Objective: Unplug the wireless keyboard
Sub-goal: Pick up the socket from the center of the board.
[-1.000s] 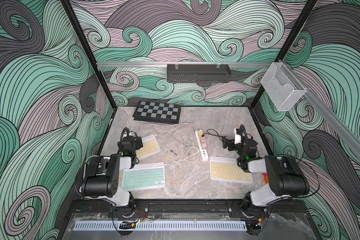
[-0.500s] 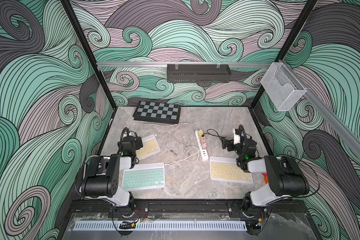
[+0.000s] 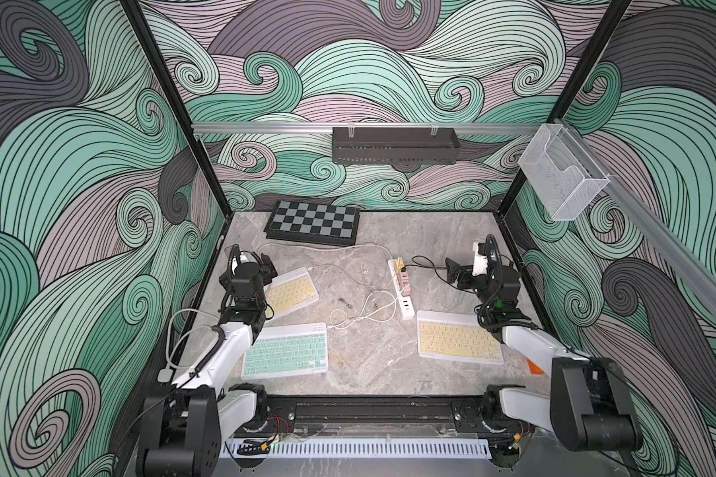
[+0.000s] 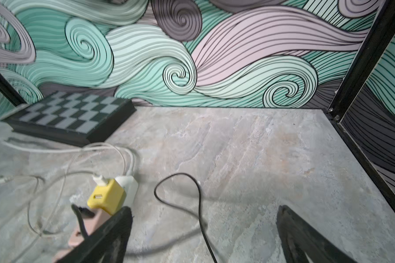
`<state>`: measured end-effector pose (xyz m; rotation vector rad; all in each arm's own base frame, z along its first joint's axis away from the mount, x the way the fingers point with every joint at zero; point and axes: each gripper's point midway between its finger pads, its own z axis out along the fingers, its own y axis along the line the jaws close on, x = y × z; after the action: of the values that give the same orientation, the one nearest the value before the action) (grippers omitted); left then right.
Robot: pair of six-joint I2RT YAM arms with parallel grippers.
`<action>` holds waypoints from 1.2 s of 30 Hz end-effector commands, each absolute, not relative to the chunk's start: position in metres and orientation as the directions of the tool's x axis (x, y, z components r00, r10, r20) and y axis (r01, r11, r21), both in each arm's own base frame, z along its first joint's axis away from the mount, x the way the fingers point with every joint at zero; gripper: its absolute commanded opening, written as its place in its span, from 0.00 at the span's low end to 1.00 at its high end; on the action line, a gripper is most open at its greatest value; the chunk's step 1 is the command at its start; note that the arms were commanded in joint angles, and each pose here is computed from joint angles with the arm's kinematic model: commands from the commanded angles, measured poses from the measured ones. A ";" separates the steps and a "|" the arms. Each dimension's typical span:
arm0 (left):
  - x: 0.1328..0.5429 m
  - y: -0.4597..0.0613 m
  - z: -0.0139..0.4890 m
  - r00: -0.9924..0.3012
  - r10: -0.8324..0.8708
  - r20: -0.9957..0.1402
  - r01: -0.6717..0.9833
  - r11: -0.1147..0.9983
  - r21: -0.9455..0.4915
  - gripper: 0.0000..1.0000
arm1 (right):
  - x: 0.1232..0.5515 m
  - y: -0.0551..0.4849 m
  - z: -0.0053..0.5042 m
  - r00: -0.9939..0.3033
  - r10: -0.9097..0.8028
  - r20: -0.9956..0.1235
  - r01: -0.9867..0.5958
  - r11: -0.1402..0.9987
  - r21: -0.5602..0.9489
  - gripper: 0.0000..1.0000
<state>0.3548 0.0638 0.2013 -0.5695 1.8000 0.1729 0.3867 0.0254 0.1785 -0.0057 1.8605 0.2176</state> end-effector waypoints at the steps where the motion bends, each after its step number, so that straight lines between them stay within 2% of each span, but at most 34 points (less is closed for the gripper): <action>1: 0.339 0.043 0.189 -0.301 -0.499 -0.813 -0.469 0.820 -0.330 0.94 | 0.370 0.027 0.167 -0.464 0.385 -0.797 0.040 0.908 0.416 0.98; 2: 0.339 0.032 0.188 -0.318 -0.537 -0.782 -0.432 0.816 -0.385 0.88 | 0.366 0.035 0.170 -0.491 0.426 -0.760 0.019 0.877 0.479 0.98; 4: 0.338 0.008 0.185 -0.371 -0.563 -0.738 -0.339 0.823 -0.457 0.83 | 0.359 0.053 0.171 -0.550 0.454 -0.701 -0.030 0.828 0.560 0.98; 8: 0.325 -0.020 0.179 -0.453 -0.586 -0.672 -0.251 0.807 -0.535 0.83 | 0.340 0.081 0.156 -0.705 0.417 -0.574 -0.041 0.783 0.621 0.98; 11: 0.314 -0.039 0.177 -0.546 -0.543 -0.638 -0.194 0.823 -0.534 0.82 | 0.320 0.088 0.144 -0.770 0.352 -0.532 -0.033 0.811 0.584 0.99; 15: 0.304 -0.064 0.173 -0.661 -0.473 -0.583 -0.126 0.836 -0.535 0.81 | 0.304 0.090 0.140 -0.800 0.306 -0.517 -0.031 0.838 0.544 0.95; 17: 0.300 -0.078 0.172 -0.708 -0.426 -0.563 -0.080 0.841 -0.535 0.80 | 0.298 0.093 0.136 -0.825 0.278 -0.492 -0.026 0.851 0.524 0.89; 21: 0.291 -0.101 0.169 -0.784 -0.333 -0.524 -0.010 0.851 -0.525 0.80 | 0.288 0.101 0.128 -0.861 0.213 -0.462 -0.034 0.882 0.470 0.86; 27: 0.291 -0.116 0.158 -0.832 -0.262 -0.490 0.022 0.865 -0.501 0.78 | 0.283 0.113 0.128 -0.873 0.157 -0.462 -0.079 0.888 0.452 0.83; 34: 0.297 -0.151 0.158 -0.868 -0.161 -0.470 0.118 0.852 -0.510 0.76 | 0.283 0.124 0.115 -0.884 0.055 -0.465 -0.132 0.924 0.360 0.78; 36: 0.296 -0.161 0.157 -0.871 -0.142 -0.470 0.139 0.846 -0.514 0.76 | 0.288 0.131 0.109 -0.867 0.028 -0.497 -0.172 0.920 0.352 0.78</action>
<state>0.2963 -0.1447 0.1459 -0.0890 2.5343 -0.7110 0.2799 0.1292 0.1120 -0.0541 2.6019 0.5879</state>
